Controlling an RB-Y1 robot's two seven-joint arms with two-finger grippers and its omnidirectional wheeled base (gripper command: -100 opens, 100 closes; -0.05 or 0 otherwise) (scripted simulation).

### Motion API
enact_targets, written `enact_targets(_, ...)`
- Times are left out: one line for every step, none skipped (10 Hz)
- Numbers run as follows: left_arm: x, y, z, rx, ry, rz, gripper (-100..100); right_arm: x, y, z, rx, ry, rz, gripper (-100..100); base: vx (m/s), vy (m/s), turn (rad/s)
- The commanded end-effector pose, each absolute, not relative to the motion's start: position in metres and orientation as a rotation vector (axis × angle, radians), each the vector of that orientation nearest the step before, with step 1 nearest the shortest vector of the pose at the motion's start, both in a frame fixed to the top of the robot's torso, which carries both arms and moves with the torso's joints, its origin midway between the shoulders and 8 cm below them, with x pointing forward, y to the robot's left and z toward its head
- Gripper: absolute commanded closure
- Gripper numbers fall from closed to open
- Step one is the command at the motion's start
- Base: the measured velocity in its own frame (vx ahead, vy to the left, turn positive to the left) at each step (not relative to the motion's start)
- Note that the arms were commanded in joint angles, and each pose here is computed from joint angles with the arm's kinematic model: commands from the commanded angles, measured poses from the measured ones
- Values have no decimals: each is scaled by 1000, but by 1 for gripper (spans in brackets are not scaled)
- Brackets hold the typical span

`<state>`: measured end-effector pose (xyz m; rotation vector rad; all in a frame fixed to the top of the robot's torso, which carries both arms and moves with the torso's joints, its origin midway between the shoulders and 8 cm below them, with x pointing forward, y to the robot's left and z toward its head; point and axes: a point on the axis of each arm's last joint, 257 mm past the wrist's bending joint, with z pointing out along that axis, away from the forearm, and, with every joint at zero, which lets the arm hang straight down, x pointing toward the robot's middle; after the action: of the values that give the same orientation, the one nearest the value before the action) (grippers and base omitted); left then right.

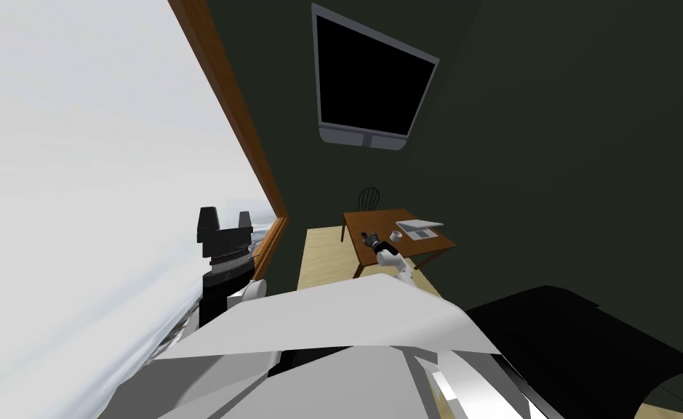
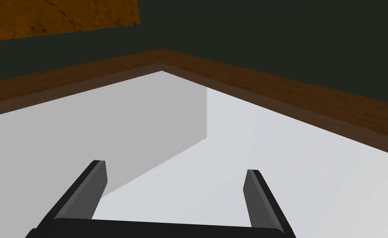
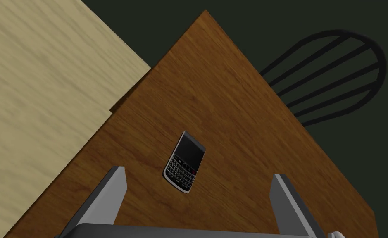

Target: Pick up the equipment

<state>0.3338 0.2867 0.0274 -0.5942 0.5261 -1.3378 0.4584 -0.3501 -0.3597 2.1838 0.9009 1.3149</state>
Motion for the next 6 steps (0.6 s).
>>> enact_targets(334, 287, 27, -594, 526, -1338, 0, 452, -358, -382, 2281, 874, 1262, -100, 42, 25, -16)
enact_targets(334, 287, 27, -594, 526, -1338, 0, 450, -357, -384, 2291, 879, 1252, -100, 62, 30, -1)
enact_targets(334, 287, 27, -594, 526, -1338, 0, 444, -366, -402, 2373, 844, 1207, -100, 107, 42, 6)
enact_targets(334, 287, 27, -594, 526, -1338, 0, 442, -365, -405, 2385, 850, 1193, -100, 87, 31, -1)
enact_targets(334, 287, 27, -594, 526, -1338, 0, 435, -374, -420, 2458, 809, 1150, -100, 92, 33, -4)
enact_targets(334, 287, 27, -594, 526, -1338, 0, 432, -373, -424, 2476, 817, 1131, -100, 85, 33, -2)
